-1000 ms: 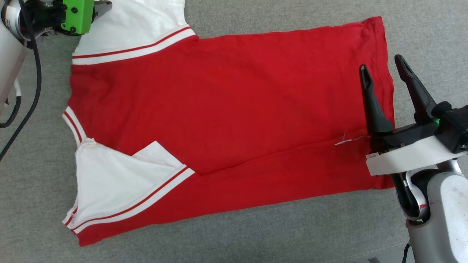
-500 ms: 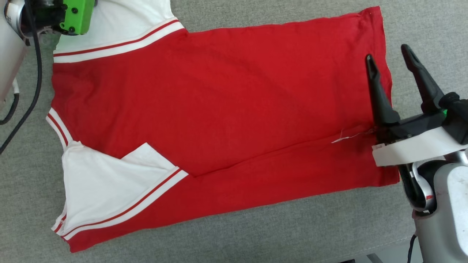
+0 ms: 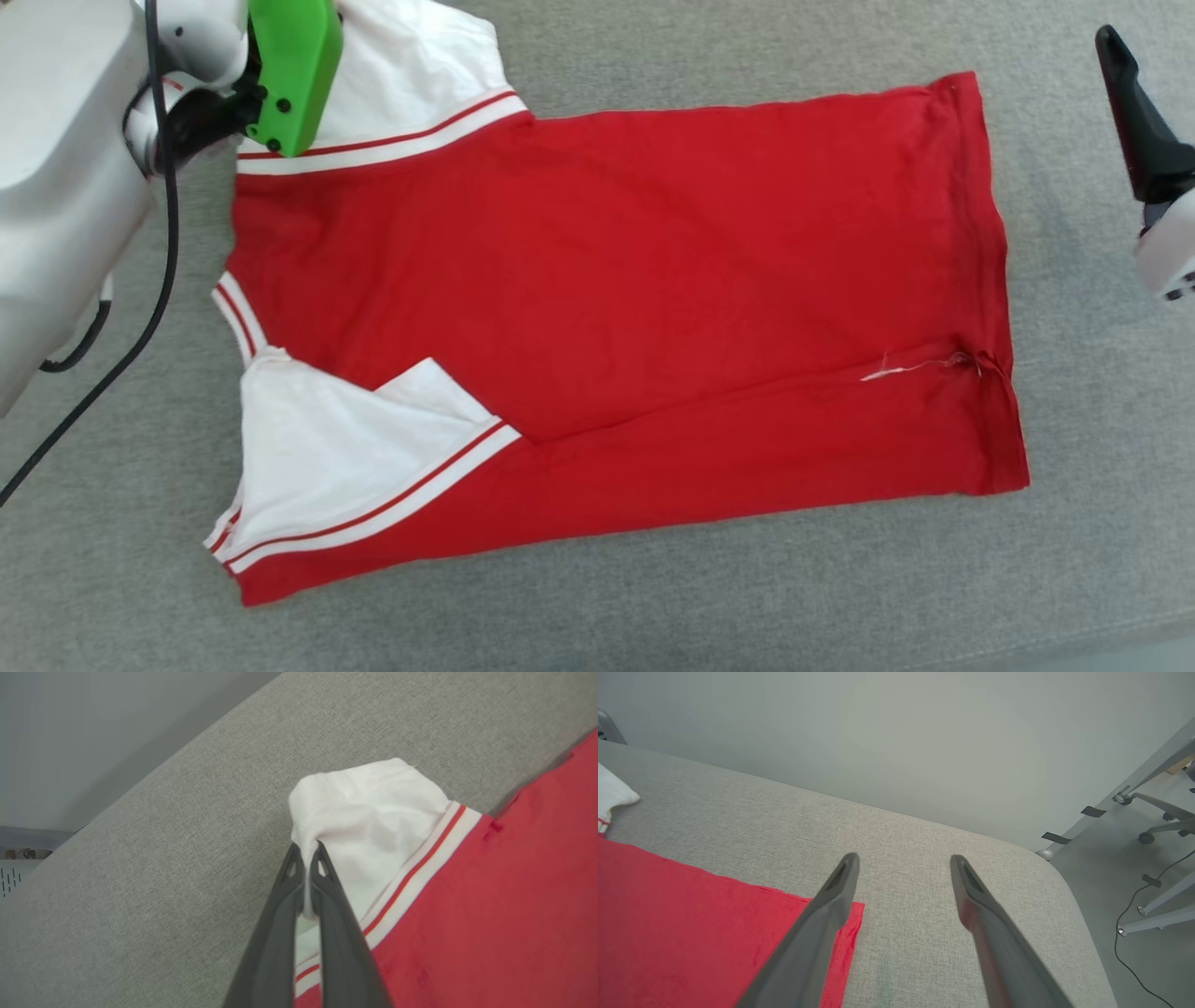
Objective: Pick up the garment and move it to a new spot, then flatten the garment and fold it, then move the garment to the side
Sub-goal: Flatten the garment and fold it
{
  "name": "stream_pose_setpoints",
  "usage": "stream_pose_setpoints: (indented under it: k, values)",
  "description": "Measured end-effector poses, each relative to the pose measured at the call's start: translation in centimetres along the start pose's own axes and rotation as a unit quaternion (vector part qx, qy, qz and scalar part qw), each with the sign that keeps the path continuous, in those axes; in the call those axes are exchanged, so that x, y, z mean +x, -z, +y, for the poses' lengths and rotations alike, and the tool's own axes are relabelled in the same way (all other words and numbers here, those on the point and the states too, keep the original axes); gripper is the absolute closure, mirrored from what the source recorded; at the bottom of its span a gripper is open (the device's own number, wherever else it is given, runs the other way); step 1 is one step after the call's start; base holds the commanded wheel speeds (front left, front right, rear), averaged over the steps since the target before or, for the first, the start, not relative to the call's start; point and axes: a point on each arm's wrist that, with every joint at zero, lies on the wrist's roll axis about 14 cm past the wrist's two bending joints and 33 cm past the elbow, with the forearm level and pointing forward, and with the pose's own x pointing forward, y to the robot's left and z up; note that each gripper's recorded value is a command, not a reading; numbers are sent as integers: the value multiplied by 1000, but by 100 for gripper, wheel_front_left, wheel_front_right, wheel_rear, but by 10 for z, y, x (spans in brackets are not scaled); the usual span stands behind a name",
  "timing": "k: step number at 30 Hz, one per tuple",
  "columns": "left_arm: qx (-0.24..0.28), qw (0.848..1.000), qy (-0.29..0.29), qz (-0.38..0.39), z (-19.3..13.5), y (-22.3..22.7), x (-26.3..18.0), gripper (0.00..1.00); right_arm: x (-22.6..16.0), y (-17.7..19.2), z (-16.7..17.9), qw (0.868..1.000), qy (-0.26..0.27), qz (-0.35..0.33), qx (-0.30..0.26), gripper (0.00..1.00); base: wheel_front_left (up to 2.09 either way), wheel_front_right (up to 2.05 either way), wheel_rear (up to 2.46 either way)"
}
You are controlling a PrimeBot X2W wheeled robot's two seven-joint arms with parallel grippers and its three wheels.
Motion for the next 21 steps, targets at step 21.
stream_pose_setpoints:
  k: [21]
  values:
    - [49,996,22,-71,-16,4,-22,100,49,98,47,923,-123,363,21,0,0,0,0]
